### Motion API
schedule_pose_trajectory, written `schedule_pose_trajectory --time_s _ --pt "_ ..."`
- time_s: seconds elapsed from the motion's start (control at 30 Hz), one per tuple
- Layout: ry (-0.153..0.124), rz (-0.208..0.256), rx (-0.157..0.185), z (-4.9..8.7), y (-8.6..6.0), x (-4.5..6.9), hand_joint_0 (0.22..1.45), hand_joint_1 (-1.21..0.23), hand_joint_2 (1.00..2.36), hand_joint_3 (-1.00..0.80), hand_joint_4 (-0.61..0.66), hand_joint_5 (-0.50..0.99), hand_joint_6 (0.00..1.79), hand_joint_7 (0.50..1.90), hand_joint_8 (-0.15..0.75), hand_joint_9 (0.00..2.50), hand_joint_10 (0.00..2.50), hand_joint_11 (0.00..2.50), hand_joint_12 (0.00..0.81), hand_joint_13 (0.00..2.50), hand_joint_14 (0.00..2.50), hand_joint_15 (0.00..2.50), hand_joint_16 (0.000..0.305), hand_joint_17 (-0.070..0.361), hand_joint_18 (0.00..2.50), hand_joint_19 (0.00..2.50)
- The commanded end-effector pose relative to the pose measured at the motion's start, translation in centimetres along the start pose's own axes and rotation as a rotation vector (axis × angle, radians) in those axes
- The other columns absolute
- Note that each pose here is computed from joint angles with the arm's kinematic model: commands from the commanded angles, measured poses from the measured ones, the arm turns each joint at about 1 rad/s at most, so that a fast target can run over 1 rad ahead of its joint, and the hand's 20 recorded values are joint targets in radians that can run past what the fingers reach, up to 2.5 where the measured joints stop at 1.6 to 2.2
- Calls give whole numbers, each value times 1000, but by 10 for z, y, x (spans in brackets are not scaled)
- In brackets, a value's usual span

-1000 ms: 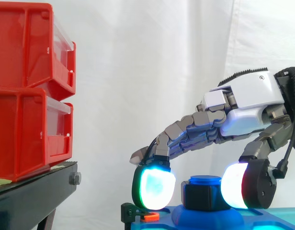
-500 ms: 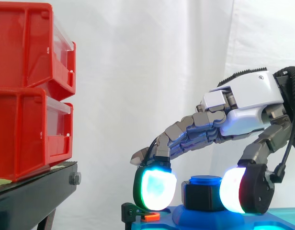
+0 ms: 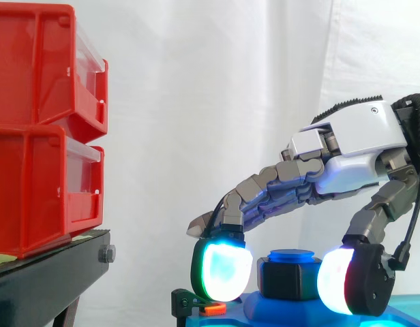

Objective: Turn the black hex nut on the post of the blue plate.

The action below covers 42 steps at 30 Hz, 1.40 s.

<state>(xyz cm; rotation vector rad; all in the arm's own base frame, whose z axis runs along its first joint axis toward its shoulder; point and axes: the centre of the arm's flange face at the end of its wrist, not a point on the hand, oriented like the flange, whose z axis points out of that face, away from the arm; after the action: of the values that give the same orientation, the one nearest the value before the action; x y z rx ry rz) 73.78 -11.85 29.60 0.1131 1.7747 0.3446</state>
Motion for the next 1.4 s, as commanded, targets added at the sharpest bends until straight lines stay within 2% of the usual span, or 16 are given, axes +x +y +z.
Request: schedule_pose_trajectory --time_s 0.0,0.3,0.4,0.9,1.37 --pt "5 1 0 0 0 0 601 -842 1004 -452 134 -248 502 928 176 168 0 0 329 245 0 0 53 119 93 2" --pt "15 3 3 -1 0 1 636 -842 1006 -432 146 -238 502 966 177 182 0 0 331 272 0 0 52 118 117 12" --pt "18 3 4 -2 1 -2 640 -838 1007 -422 153 -234 502 982 180 190 0 0 331 278 0 0 52 117 135 16" --pt "22 -5 6 -2 0 -2 646 -834 1008 -420 165 -222 502 1016 190 211 0 0 332 301 0 0 52 117 168 17" --pt "16 -6 10 -3 -3 -4 615 -843 1005 -435 161 -226 502 992 191 204 0 0 333 296 0 6 52 117 159 41"
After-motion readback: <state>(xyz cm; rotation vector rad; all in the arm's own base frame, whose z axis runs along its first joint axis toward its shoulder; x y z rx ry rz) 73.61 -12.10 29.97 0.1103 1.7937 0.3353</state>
